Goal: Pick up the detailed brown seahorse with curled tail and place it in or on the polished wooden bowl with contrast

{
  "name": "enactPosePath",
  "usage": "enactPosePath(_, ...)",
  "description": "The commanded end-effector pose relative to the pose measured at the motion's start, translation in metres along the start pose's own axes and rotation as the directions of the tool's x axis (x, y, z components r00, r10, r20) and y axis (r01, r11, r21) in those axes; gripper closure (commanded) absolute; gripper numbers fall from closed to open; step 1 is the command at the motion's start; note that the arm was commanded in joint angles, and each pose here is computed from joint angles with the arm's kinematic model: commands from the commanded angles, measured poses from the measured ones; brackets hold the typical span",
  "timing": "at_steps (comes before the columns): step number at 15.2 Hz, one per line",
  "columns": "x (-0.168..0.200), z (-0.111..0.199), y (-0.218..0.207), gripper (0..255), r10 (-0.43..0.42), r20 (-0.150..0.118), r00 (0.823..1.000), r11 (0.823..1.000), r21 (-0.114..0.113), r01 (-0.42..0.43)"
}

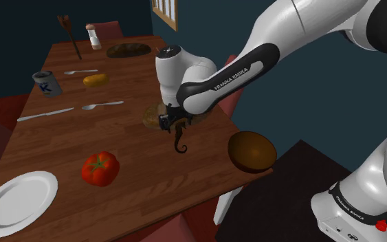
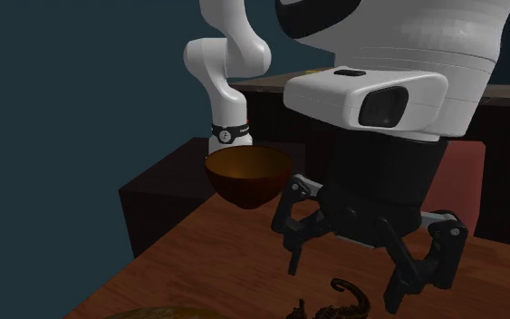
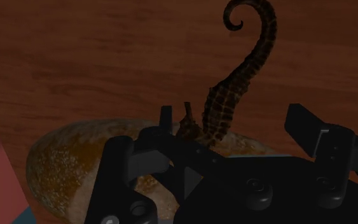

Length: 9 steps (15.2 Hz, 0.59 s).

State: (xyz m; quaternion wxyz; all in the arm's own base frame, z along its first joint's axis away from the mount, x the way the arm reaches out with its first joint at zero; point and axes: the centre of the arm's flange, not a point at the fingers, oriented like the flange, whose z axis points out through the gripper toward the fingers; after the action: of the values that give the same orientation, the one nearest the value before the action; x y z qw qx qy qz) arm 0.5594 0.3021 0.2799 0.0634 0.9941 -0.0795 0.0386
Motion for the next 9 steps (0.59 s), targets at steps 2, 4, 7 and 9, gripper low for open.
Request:
enactPosePath(2,0.002,0.015,0.002,0,0.000,0.000,1.000,1.000,-0.003,0.000)
enactPosePath(4,0.002,0.026,0.002,0,0.000,0.000,1.000,1.000,-0.003,0.000)
enactPosePath(7,0.002,0.040,0.002,0,0.000,0.000,1.000,1.000,-0.003,0.000)
enactPosePath(9,0.002,0.040,0.002,0,0.000,0.000,1.000,1.000,-0.003,0.000)
